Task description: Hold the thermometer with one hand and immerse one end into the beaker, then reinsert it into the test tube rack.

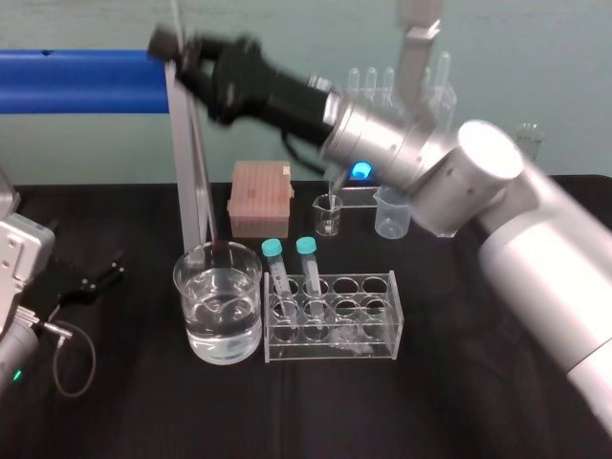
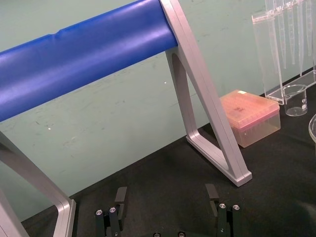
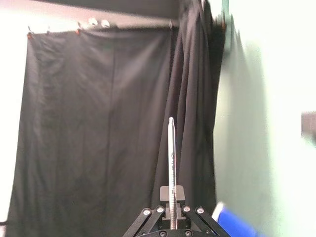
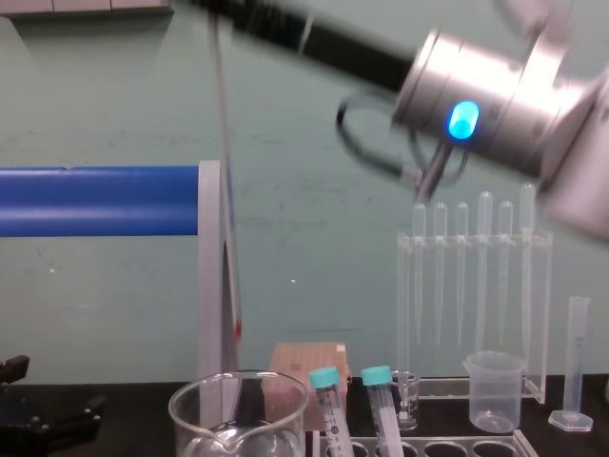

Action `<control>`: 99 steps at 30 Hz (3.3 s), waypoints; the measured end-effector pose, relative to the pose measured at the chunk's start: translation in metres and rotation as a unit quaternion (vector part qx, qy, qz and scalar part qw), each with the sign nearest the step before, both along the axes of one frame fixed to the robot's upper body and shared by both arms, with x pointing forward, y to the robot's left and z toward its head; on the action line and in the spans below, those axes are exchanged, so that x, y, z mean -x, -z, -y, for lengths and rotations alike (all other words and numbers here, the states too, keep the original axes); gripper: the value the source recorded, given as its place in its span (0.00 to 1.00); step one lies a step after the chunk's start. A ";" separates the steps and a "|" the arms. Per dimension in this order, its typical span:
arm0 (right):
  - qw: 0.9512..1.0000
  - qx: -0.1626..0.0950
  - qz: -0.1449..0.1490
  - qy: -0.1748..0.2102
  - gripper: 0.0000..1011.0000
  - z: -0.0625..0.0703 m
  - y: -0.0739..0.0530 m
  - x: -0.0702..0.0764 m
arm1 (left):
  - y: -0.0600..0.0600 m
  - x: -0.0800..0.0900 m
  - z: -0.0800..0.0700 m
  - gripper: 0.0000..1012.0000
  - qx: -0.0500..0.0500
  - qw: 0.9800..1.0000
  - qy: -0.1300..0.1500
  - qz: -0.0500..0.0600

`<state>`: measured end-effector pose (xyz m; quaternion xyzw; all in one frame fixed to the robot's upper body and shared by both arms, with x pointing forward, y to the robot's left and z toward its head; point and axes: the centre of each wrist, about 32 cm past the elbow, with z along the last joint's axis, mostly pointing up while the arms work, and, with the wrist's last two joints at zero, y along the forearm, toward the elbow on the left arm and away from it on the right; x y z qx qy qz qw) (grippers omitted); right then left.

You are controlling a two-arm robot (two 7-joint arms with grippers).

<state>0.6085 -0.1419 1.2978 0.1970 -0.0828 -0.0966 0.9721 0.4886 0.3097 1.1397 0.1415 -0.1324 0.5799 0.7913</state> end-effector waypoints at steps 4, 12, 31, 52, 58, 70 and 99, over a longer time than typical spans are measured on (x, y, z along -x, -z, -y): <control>0.998 -0.030 0.051 0.014 0.05 0.015 -0.036 0.007 | 0.000 0.000 0.000 1.00 0.000 1.000 0.000 0.000; 0.993 -0.044 0.064 0.093 0.06 0.065 -0.050 0.037 | 0.000 0.000 0.000 1.00 0.000 1.000 0.000 0.000; 0.982 0.033 -0.071 0.170 0.05 0.109 0.039 0.086 | 0.000 0.000 0.000 1.00 0.000 1.000 0.000 0.000; 0.978 0.083 -0.079 0.176 0.05 0.099 0.074 0.056 | 0.000 0.000 0.000 1.00 0.000 1.000 0.000 0.000; 0.976 0.100 -0.085 0.175 0.05 0.096 0.083 0.049 | 0.000 0.000 0.000 1.00 0.000 1.000 0.000 0.000; 0.972 0.130 -0.095 0.169 0.05 0.092 0.095 0.043 | 0.000 0.000 0.000 1.00 0.000 1.000 0.000 0.000; 0.971 0.134 -0.098 0.170 0.49 0.092 0.096 0.043 | 0.000 0.000 0.000 1.00 0.000 1.000 0.000 0.000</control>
